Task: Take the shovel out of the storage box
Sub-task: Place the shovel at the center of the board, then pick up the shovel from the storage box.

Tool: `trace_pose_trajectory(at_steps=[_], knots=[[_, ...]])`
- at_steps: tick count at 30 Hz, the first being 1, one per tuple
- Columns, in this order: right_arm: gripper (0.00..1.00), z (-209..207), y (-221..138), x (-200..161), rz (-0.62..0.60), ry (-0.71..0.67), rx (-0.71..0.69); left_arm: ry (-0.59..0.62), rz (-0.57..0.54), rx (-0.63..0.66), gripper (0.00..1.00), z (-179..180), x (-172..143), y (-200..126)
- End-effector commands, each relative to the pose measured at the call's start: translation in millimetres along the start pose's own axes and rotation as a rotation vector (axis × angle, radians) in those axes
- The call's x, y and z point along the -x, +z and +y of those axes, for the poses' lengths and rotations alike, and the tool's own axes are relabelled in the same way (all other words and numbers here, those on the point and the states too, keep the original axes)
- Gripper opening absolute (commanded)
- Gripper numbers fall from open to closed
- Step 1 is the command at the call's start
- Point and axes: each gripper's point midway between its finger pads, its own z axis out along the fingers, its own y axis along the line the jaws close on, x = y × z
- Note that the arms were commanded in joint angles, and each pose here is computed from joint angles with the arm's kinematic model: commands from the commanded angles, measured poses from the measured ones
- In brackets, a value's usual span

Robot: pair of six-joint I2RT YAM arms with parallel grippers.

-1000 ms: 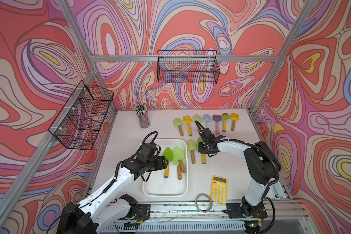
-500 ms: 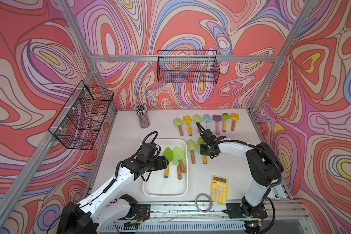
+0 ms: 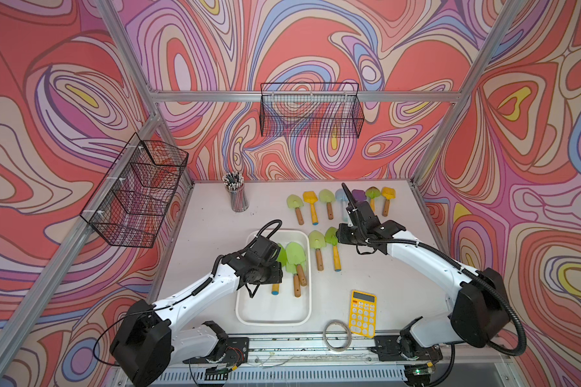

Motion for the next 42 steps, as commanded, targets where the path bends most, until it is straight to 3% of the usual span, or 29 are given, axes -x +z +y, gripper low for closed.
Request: trace_pose_trajectory(at_steps=[1, 6, 13, 29, 33, 40, 42], knots=[[0.33, 3, -10, -1, 0.003, 0.004, 0.023, 0.061, 0.014, 0.14, 0.59, 12, -4, 0], [0.33, 1, -13, -8, 0.004, 0.006, 0.031, 0.151, 0.051, 0.292, 0.61, 17, -12, 4], [0.34, -1, -14, -15, 0.007, 0.011, 0.041, 0.176, 0.115, 0.37, 0.61, 22, -28, 23], [0.32, -4, -11, -21, 0.015, 0.005, 0.041, 0.17, 0.155, 0.345, 0.51, 15, -43, 41], [0.3, -5, -10, -23, 0.018, 0.007, 0.04, 0.167, 0.15, 0.341, 0.4, 14, -44, 42], [0.27, -5, -10, -24, 0.018, 0.006, 0.04, 0.162, 0.138, 0.336, 0.02, 12, -40, 37], [0.27, -4, -12, -22, 0.011, 0.005, 0.044, 0.164, 0.126, 0.333, 0.0, 11, -37, 31]])
